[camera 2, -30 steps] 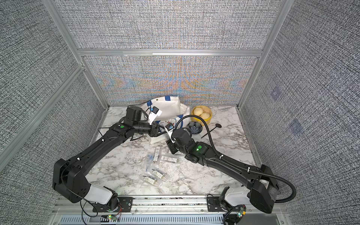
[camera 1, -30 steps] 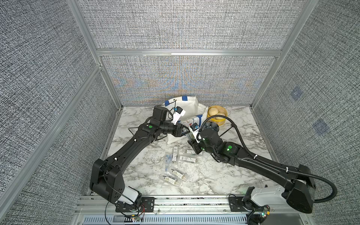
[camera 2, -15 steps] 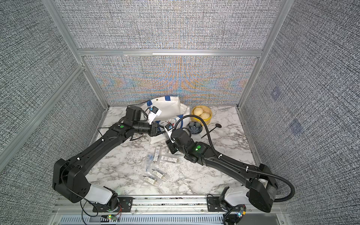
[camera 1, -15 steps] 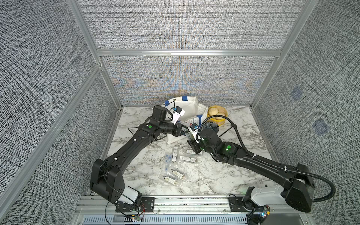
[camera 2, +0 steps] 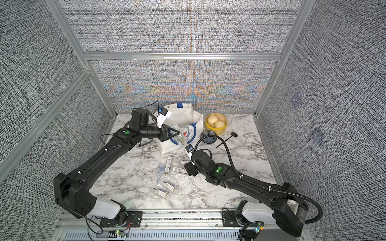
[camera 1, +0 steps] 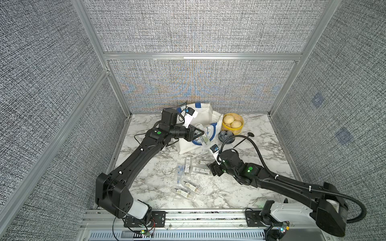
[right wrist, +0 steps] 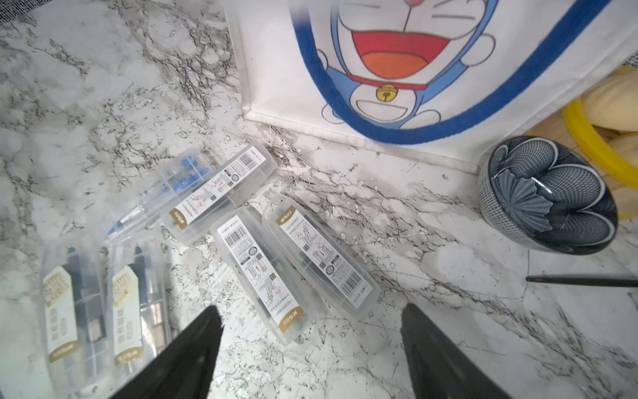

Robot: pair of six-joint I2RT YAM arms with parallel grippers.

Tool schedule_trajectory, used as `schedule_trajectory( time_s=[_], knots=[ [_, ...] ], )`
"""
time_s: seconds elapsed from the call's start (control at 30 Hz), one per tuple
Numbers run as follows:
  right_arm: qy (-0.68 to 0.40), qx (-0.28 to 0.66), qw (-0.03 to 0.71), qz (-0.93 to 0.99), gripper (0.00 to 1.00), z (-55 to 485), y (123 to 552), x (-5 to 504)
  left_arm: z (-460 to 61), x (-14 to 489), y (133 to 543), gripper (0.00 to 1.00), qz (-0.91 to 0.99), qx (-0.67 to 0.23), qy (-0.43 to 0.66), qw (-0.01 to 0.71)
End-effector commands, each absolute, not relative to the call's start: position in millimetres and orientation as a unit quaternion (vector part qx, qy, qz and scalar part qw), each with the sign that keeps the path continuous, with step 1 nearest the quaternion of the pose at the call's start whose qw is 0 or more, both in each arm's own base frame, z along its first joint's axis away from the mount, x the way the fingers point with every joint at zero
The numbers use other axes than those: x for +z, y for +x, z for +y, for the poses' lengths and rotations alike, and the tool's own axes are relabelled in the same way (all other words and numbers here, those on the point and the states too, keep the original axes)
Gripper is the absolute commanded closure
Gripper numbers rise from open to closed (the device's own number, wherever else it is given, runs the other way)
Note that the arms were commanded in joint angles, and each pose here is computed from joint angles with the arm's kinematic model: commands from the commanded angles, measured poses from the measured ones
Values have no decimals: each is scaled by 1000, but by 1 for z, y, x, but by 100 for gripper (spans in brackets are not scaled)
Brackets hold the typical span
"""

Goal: Put the compass set into the canvas bag
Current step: Pick up the compass set at the center of the board, then place the compass set in the canvas bag.

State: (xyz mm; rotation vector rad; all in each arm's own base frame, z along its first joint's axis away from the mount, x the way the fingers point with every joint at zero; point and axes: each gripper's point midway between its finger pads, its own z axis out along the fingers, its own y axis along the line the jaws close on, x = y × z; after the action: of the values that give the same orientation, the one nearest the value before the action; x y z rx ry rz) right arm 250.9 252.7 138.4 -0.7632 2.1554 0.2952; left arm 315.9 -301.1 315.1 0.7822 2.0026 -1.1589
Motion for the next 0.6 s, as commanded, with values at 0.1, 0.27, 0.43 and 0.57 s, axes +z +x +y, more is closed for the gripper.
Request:
schedule_trajectory(
  time_s=[0.1, 0.27, 0.43, 0.57],
  knots=[
    [-284, 153, 422, 847, 19, 254, 253, 117, -292, 340, 360, 83, 794, -368, 275, 398],
    [-295, 153, 425, 842, 19, 257, 255, 103, -292, 353, 409, 83, 806, -328, 255, 422],
    [-289, 176, 409, 847, 19, 262, 252, 97, -291, 339, 466, 83, 826, -261, 237, 440],
    [-285, 186, 401, 851, 19, 265, 249, 96, -289, 314, 505, 83, 841, -218, 227, 440]
  ],
)
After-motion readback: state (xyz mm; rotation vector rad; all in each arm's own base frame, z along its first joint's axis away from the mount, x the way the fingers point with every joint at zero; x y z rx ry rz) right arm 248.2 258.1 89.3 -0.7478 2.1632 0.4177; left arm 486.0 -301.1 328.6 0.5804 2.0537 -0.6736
